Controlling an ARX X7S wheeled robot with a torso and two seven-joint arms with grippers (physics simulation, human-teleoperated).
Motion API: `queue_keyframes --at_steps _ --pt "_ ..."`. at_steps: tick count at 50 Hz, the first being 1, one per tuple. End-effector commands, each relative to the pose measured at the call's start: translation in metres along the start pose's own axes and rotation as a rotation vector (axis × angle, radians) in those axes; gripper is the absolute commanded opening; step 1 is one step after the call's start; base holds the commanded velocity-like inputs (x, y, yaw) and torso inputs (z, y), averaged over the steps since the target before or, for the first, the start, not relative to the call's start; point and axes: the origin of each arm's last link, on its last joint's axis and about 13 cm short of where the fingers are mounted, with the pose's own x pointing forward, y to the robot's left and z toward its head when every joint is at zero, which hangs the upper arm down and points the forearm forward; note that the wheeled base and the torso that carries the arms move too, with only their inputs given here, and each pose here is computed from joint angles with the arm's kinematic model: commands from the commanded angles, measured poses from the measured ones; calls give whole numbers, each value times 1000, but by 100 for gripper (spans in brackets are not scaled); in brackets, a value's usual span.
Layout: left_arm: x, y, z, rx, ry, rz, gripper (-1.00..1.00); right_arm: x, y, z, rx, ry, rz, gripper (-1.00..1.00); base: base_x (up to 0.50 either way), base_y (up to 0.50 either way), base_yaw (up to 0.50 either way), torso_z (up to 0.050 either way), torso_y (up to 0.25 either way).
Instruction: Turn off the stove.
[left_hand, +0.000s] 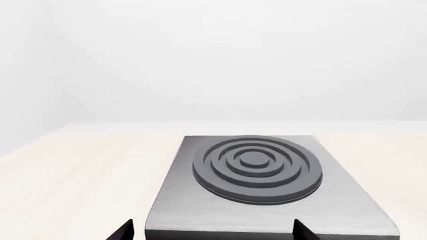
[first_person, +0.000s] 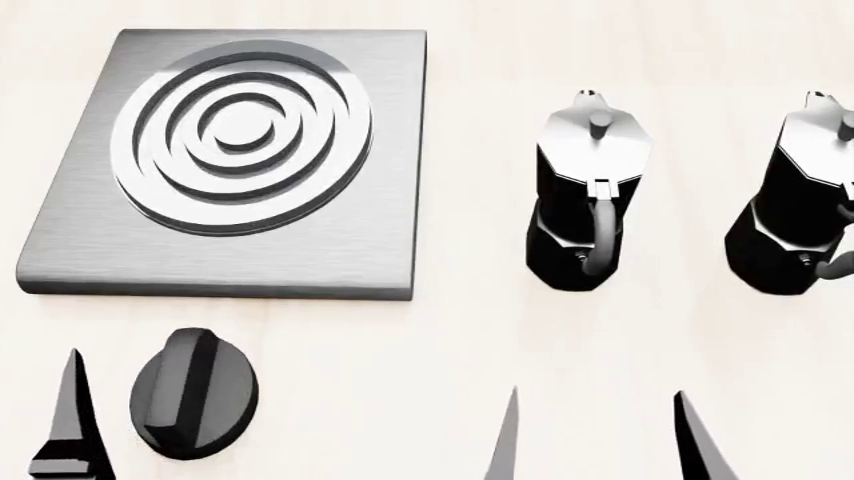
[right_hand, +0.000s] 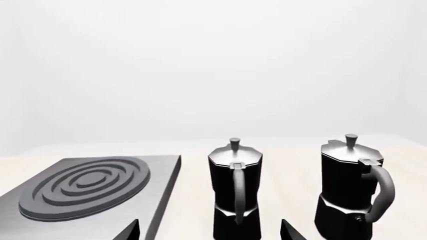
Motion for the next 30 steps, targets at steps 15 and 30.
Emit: queue_keyframes --at_steps 15,30 --pt "7 -4 14 -4 -38 -59 100 23 2 -1 11 -24 -18 100 0 0 0 0 0" --pt "7 -5 25 -2 -67 -72 100 35 4 12 13 -52 -19 100 0 0 0 0 0"
